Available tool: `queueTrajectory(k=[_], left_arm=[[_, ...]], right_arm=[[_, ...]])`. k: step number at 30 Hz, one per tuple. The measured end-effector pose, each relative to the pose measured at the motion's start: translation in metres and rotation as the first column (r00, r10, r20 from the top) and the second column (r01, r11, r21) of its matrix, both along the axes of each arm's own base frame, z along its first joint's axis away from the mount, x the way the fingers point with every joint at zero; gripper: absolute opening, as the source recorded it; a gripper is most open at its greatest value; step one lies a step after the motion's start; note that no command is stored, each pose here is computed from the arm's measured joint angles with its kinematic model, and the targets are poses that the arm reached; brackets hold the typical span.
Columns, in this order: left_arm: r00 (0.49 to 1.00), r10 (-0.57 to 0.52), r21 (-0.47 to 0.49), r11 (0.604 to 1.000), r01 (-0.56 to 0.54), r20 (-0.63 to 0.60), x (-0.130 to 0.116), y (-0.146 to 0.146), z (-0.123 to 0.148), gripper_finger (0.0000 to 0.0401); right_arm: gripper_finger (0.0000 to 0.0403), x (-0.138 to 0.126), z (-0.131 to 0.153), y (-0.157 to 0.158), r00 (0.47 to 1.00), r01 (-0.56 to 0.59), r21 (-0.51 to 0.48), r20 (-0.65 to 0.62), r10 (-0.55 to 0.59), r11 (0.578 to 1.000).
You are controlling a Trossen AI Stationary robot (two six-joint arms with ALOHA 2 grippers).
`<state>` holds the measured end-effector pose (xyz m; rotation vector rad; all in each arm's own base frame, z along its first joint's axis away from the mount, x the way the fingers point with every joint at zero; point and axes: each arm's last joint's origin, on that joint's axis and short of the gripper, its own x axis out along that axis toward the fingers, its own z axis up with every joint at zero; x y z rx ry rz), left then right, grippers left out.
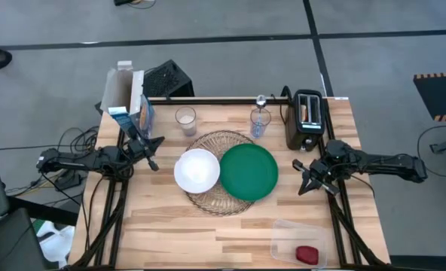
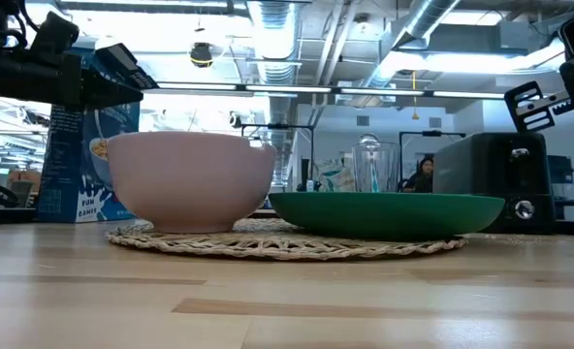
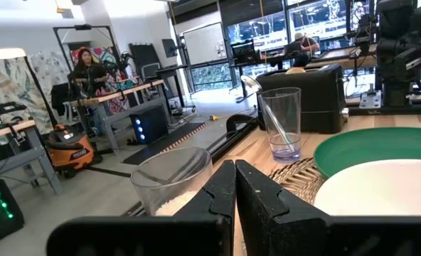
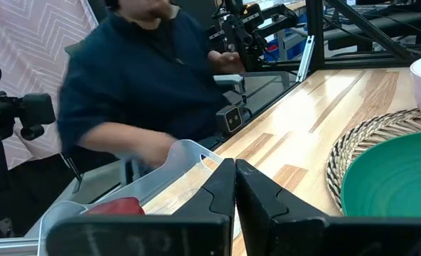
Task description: Arrange a breakfast setting
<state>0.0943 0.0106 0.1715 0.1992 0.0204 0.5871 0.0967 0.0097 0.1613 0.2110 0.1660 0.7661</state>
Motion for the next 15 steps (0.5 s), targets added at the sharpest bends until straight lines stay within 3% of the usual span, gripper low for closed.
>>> queueTrajectory(k=[15], left_arm=[[1.000, -0.002, -0.033, 0.999, 0.003, 0.022, 0.0000, 0.0000, 0.0000, 0.0000]], right_arm=[[0.0038, 0.0000, 0.0001, 0.0000, 1.000, 0.000, 0.000, 0.001, 0.000, 1.000]])
